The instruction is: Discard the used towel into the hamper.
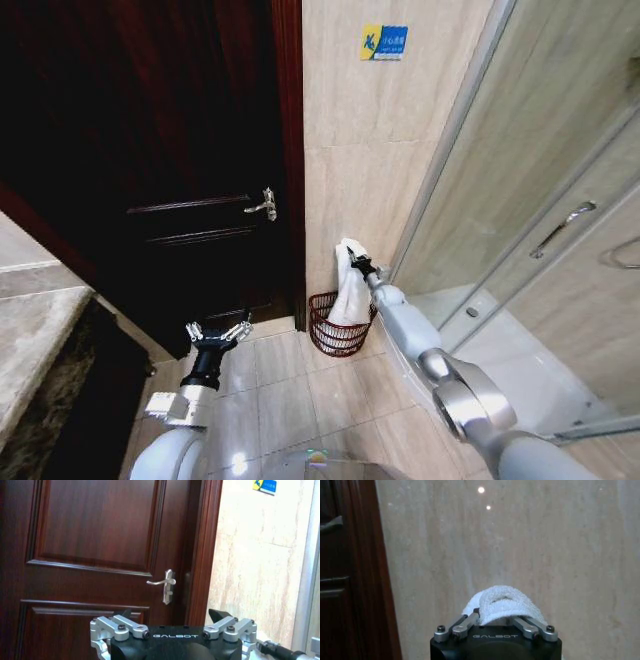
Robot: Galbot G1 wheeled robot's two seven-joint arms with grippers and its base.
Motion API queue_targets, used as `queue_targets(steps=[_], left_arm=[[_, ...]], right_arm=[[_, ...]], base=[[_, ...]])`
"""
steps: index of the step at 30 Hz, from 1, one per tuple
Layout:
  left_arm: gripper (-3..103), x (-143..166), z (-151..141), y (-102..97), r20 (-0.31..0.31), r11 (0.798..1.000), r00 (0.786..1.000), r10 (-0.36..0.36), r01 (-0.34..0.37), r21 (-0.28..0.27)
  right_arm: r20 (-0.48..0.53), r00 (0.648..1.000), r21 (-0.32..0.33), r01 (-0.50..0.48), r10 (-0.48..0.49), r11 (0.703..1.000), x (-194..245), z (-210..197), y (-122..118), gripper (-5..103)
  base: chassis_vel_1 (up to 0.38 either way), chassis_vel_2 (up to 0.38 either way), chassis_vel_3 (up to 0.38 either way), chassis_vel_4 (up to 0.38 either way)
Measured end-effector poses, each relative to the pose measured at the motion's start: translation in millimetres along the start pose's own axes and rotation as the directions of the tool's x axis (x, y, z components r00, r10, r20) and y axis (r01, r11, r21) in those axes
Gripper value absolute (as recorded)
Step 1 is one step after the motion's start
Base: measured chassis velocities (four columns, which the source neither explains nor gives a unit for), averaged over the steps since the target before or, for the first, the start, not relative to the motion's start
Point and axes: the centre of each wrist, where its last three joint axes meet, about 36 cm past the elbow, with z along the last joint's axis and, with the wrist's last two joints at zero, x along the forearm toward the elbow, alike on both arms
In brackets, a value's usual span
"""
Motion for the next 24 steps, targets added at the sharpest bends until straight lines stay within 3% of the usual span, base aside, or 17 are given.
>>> queue_targets(steps=[7, 13, 24], left_arm=[[100, 0, 0, 0.0, 0.0, 1.0, 1.0, 0.0, 0.0, 0.0], [100, 0, 0, 0.0, 0.0, 1.0, 1.0, 0.0, 0.0, 0.0], [100, 0, 0, 0.0, 0.0, 1.0, 1.0, 0.0, 0.0, 0.0]], right_arm=[[-0.024, 1.0, -0.003, -0.011, 0.011, 1.0, 14, 20, 3, 13], [-0.014, 0.999, 0.044, -0.031, 0.032, 0.999, 34, 41, 2, 13], [-0.033, 0.999, 0.032, -0.024, 0.025, 0.999, 59, 67, 5, 13]], base=[[0.0, 0.0, 0.0, 0.0], [0.0, 0.0, 0.0, 0.0], [0.0, 0.0, 0.0, 0.0]])
